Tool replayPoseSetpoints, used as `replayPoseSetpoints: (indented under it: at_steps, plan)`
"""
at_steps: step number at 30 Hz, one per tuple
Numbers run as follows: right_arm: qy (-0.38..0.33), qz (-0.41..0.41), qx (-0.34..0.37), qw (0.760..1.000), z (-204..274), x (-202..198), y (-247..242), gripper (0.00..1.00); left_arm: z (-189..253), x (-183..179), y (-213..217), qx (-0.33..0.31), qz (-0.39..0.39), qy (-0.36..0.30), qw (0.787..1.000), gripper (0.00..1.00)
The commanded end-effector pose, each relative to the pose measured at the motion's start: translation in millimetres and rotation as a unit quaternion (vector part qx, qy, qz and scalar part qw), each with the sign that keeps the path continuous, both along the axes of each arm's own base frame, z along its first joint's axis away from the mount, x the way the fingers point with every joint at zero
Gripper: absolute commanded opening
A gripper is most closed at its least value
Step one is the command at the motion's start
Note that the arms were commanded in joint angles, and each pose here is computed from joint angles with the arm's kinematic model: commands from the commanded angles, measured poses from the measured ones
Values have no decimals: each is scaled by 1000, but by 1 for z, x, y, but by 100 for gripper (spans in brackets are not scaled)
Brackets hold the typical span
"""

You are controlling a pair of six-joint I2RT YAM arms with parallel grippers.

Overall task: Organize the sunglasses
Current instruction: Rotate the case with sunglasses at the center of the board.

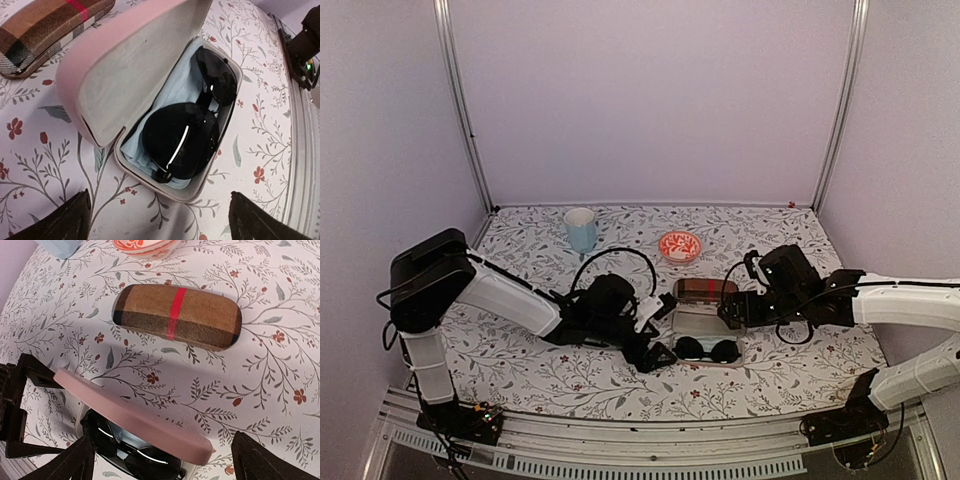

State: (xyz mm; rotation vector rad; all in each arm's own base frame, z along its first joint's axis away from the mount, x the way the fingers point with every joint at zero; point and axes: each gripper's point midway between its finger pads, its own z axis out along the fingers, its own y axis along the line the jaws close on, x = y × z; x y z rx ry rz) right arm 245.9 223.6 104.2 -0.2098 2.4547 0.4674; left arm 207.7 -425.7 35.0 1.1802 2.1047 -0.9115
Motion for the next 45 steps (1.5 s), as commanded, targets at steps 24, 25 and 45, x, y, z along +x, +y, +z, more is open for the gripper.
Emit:
replayPoseSetpoints:
  at_steps: [24,25,45]
  plan:
    - [39,133,-27,990,-18,12,39,76,-43,3,-8,86,13,-61,994,85]
    - [39,133,-24,990,-18,11,39,76,-43,4,-8,87,15,-63,994,85]
    - [74,129,84,985,-16,-28,38,63,-47,59,22,112,138,-42,983,87]
